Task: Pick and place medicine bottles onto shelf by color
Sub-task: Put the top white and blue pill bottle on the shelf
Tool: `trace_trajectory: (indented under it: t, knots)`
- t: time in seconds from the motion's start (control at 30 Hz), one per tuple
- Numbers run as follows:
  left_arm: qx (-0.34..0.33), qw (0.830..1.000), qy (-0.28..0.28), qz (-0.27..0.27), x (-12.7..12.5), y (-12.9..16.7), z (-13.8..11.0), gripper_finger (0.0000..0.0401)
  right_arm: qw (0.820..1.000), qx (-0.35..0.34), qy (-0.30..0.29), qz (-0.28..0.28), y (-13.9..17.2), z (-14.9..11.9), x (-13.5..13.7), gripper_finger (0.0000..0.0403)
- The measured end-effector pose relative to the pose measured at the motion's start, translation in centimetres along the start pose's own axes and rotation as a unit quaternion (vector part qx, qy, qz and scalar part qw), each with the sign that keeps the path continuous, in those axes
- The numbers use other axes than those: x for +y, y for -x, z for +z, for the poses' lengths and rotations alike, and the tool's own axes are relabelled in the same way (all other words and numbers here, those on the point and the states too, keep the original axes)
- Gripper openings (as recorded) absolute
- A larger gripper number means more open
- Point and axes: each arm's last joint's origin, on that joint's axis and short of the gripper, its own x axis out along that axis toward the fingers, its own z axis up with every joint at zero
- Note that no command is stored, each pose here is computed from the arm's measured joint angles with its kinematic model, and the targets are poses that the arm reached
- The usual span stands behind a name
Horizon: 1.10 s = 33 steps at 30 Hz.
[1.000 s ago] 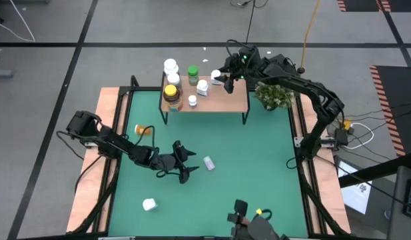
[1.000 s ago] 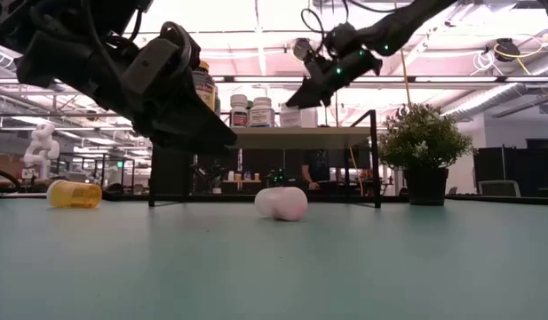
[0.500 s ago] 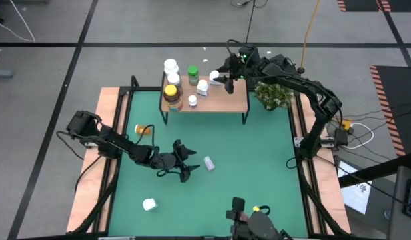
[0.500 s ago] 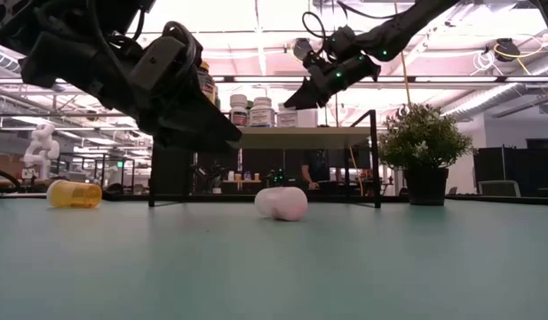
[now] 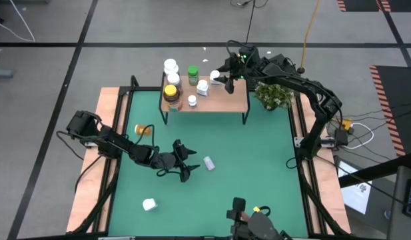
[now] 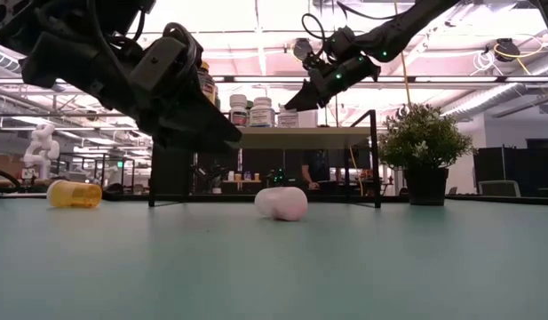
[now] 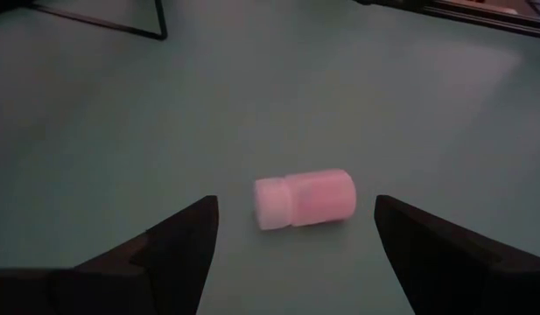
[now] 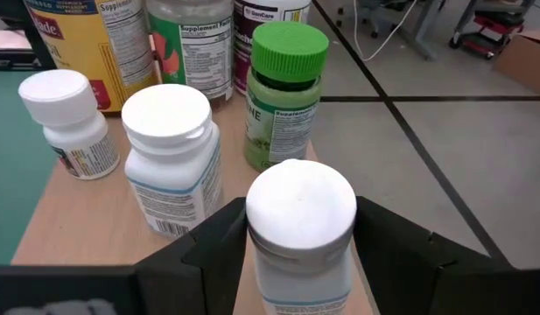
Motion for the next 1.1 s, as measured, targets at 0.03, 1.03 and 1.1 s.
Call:
trace_trajectory:
  t: [0.03, 1.03, 1.1]
  knots:
    - [0.000, 1.000, 0.000, 0.000, 0.0, 0.0, 0.0, 0.0305, 1.000, 0.000, 0.000, 0.000, 0.0, 0.0, 0.0, 0.0196]
    - [0.005, 1.000, 0.004, -0.001, -0.1, 0.1, -0.1, 0.0305, 1.000, -0.002, -0.008, -0.028, 0.6, 0.6, 0.0, 0.0280]
    - [0.005, 1.000, 0.003, -0.001, -0.1, 0.1, -0.2, 0.0305, 0.999, -0.010, -0.004, -0.031, 1.1, 1.1, 0.2, 0.0280]
